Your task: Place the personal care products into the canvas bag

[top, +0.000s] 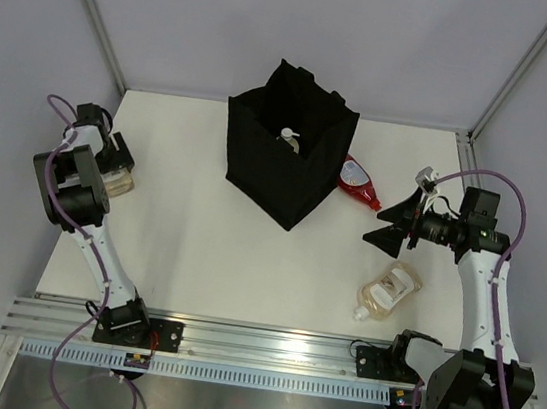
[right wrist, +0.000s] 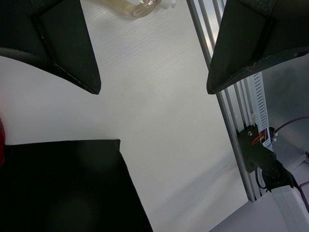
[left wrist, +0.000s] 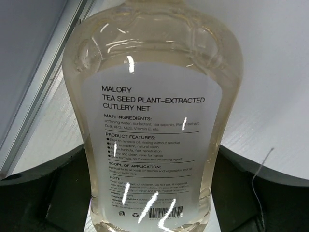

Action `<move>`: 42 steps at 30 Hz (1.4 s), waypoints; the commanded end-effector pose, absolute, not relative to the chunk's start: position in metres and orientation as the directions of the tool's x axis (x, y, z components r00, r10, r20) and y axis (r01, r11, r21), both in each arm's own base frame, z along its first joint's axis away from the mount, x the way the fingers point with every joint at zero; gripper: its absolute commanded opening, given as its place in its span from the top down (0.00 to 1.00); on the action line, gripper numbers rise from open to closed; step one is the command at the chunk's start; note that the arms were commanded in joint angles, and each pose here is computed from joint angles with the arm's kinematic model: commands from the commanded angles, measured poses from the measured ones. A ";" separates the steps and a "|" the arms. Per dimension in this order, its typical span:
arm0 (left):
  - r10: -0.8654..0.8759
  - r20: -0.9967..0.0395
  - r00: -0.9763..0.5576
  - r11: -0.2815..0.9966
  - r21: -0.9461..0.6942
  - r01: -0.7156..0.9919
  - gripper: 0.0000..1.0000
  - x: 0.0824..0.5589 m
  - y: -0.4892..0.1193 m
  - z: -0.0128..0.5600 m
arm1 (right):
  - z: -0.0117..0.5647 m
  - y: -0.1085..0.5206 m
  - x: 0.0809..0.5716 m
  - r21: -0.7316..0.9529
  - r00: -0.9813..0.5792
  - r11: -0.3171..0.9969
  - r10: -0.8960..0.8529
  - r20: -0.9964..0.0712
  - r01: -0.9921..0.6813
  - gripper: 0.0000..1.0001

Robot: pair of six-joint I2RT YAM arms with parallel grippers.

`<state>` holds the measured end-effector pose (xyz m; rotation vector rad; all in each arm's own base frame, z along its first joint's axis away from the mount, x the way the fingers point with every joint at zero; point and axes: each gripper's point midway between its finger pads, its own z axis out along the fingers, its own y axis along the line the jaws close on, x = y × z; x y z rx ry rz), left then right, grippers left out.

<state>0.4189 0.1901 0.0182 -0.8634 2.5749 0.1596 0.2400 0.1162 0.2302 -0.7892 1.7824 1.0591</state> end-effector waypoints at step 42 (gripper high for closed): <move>-0.620 -0.430 -0.656 0.494 -0.864 0.100 1.00 0.407 -0.046 0.208 | 0.261 0.101 0.225 0.265 -0.294 0.429 -0.002 -0.956 -0.864 0.01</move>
